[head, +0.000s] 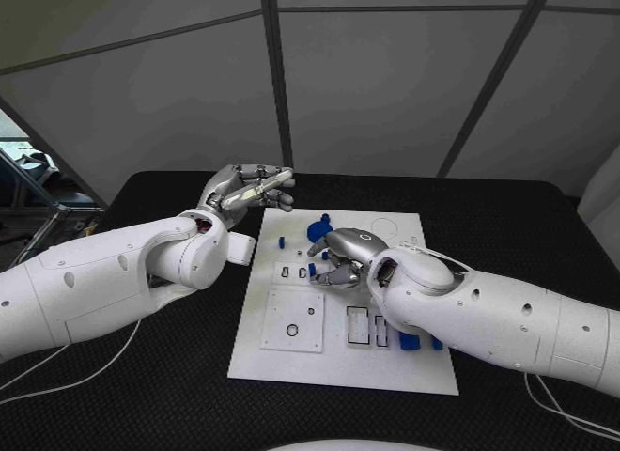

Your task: Assemble the parts on the task board

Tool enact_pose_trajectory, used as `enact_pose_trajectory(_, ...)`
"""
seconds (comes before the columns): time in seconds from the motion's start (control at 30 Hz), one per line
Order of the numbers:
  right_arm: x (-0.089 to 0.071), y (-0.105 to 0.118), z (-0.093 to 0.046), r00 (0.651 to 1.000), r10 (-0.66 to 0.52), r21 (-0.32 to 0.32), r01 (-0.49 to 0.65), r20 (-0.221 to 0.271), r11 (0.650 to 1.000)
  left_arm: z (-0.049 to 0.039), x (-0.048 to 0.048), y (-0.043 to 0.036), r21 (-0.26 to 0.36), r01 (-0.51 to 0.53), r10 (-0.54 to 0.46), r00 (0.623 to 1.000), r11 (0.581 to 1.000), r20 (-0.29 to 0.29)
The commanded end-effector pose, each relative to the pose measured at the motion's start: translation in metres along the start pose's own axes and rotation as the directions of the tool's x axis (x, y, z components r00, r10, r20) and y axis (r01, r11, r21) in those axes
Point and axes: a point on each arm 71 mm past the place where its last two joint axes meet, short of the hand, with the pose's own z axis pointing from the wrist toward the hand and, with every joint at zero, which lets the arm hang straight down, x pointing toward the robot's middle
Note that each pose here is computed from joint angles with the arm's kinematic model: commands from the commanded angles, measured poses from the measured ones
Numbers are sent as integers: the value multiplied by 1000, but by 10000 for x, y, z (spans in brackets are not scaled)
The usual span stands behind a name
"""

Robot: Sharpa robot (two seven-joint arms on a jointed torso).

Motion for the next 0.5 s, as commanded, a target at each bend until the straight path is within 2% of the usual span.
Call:
enact_pose_trajectory(0.03, -80, 61, -38, 996, 21, -52, -17, 92, 998, 5, -1, -12, 3, 6, -6, 1000, 1000, -10)
enact_pose_trajectory(0.13, -113, 84, -93, 993, 34, -83, -24, 115, 996, 8, -11, -3, -4, 1, -1, 1000, 1000, -6)
enact_pose_trajectory(0.23, -140, 98, -167, 992, 59, -117, -45, 114, 992, 10, -24, 14, -25, -34, 34, 999, 999, -7)
enact_pose_trajectory(0.37, -241, 106, -319, 994, 95, -198, -81, 61, 977, 12, -36, 73, -95, -127, 123, 991, 987, -45)
enact_pose_trajectory(0.5, -449, 27, -486, 989, 150, -219, -145, 8, 965, 8, -31, 177, -206, -250, 224, 964, 946, -140)
